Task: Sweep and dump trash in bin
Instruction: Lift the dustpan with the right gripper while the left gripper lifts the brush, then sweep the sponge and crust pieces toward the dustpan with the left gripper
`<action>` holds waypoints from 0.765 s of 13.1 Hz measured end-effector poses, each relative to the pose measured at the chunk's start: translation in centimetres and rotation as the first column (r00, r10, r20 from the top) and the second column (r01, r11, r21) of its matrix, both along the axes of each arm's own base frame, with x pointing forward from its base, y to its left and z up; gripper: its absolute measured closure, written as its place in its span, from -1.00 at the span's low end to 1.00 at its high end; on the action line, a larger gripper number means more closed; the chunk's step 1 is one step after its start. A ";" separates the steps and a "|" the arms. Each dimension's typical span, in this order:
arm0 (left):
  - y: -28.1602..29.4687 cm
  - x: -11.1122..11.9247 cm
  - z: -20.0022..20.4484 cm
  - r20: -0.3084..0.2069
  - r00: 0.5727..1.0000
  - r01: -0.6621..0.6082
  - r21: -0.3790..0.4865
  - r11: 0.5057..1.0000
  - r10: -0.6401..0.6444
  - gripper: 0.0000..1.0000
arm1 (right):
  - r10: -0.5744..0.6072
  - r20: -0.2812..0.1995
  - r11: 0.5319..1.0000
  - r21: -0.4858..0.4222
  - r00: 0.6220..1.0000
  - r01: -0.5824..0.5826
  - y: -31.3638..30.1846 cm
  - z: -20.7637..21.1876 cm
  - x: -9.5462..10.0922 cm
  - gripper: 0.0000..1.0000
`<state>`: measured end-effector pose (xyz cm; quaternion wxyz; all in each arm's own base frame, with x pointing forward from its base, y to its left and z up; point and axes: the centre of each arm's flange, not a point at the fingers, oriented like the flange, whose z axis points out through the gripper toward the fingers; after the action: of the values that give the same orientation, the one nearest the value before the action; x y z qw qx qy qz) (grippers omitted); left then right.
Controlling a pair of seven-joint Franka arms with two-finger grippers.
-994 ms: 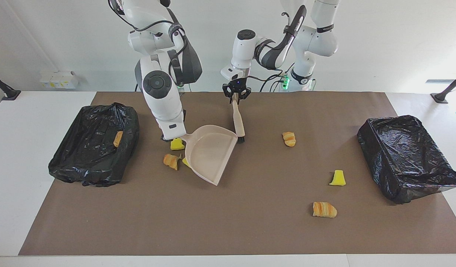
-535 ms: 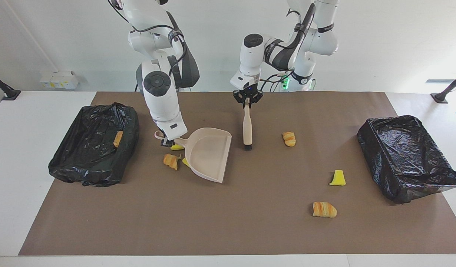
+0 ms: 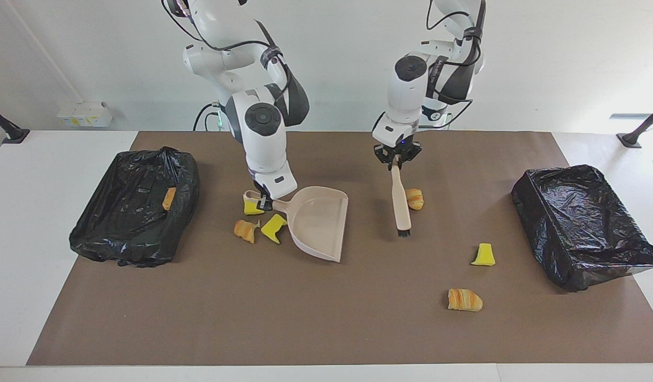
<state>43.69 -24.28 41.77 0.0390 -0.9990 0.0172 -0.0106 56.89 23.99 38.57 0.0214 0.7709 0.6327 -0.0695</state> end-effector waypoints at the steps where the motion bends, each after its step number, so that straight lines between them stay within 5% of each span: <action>1: 2.3 1.5 0.2 0.002 1.000 0.014 0.005 1.000 -0.014 0.45 | 0.011 -0.001 1.000 -0.019 1.000 -0.011 1.4 -0.6 -0.6 0.35; 5: 11.5 7.0 0.4 -0.010 0.994 0.111 -0.003 0.994 -0.111 0.45 | 0.005 0.001 0.999 -0.047 1.000 -0.005 3.5 -1.7 -1.4 0.35; 10: 16.9 17.0 2.3 0.057 0.956 0.284 0.065 0.957 -0.288 0.45 | -0.009 0.001 0.999 -0.048 1.000 0.009 3.4 -1.8 -1.3 0.35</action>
<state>60.67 -7.38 44.07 0.0658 -0.9836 0.1606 -0.0485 55.57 27.38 36.77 0.0400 0.7729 0.6276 -0.0844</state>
